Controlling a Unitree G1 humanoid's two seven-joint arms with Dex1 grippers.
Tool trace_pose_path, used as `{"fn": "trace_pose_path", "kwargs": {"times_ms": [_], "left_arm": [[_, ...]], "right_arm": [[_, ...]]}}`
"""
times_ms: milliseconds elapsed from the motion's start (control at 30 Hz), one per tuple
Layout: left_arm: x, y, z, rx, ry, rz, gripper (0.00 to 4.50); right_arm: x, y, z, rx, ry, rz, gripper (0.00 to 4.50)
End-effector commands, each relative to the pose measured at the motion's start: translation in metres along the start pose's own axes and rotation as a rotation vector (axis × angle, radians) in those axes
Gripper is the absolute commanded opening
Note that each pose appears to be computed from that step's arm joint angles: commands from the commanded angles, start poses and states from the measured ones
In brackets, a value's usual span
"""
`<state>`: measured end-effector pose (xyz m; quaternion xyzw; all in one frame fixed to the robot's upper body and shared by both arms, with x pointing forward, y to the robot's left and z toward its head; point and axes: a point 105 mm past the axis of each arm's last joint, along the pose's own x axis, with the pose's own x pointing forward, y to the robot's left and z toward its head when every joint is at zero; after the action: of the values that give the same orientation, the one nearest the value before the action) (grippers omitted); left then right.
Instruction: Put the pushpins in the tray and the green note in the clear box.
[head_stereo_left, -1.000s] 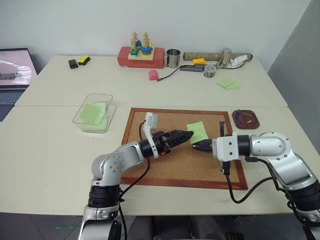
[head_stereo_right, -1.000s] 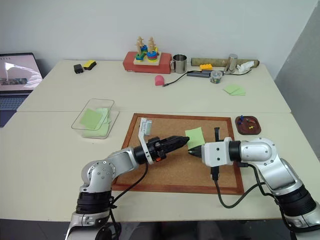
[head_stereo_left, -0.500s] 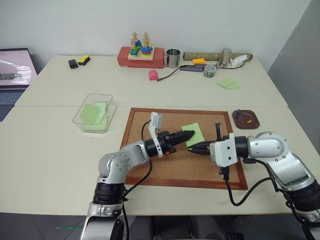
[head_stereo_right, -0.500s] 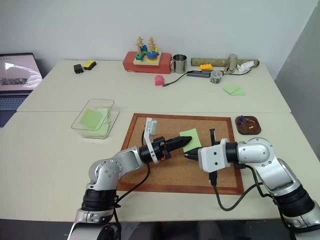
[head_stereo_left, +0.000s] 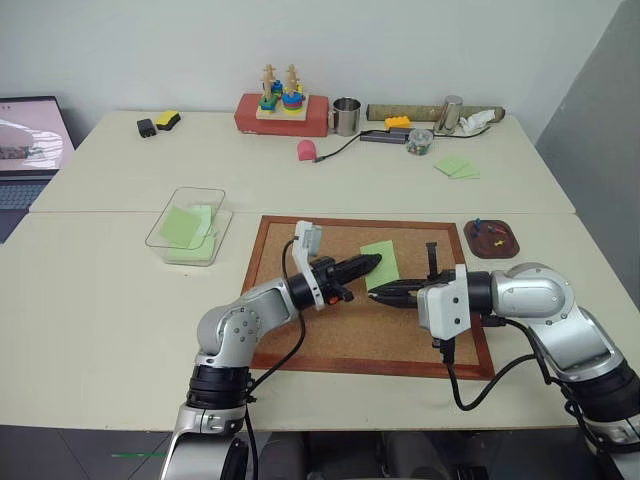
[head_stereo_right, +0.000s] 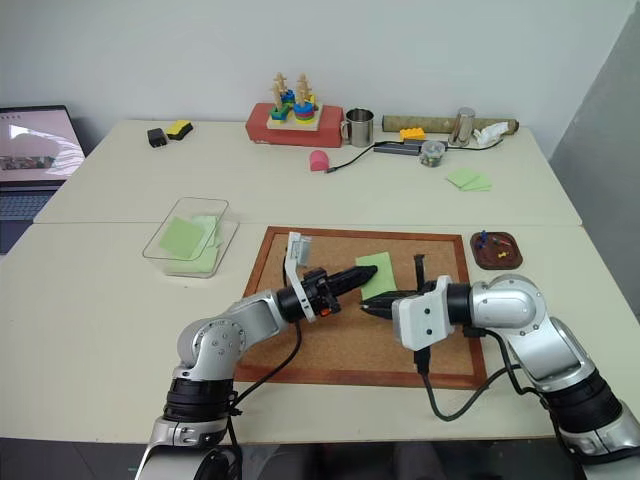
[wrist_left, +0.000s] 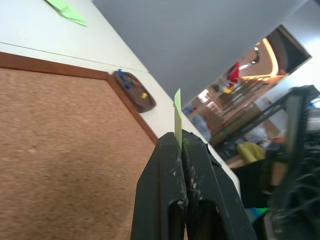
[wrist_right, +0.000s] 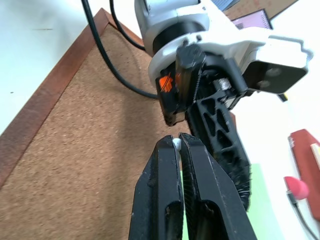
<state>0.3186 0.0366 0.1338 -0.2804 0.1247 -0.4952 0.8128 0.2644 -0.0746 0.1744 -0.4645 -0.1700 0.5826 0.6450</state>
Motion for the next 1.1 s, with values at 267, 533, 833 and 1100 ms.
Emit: {"fn": "trace_pose_path", "kwargs": {"times_ms": [267, 533, 833, 1100], "left_arm": [[-0.019, -0.016, 0.035, 0.182, -0.101, 0.002, 0.03], [-0.038, -0.03, 0.034, 0.236, -0.073, -0.01, 0.03], [-0.033, -0.032, 0.027, 0.247, -0.054, -0.005, 0.0], [-0.034, -0.031, 0.027, 0.252, -0.052, 0.002, 0.0]], "right_arm": [[-0.053, -0.05, -0.032, 0.257, 0.127, -0.309, 0.0], [-0.125, -0.049, -0.142, 0.479, 0.594, -0.535, 0.0], [-0.131, -0.031, -0.191, 0.618, 0.741, -0.501, 0.22], [-0.13, -0.036, -0.196, 0.604, 0.746, -0.516, 1.85]]}}
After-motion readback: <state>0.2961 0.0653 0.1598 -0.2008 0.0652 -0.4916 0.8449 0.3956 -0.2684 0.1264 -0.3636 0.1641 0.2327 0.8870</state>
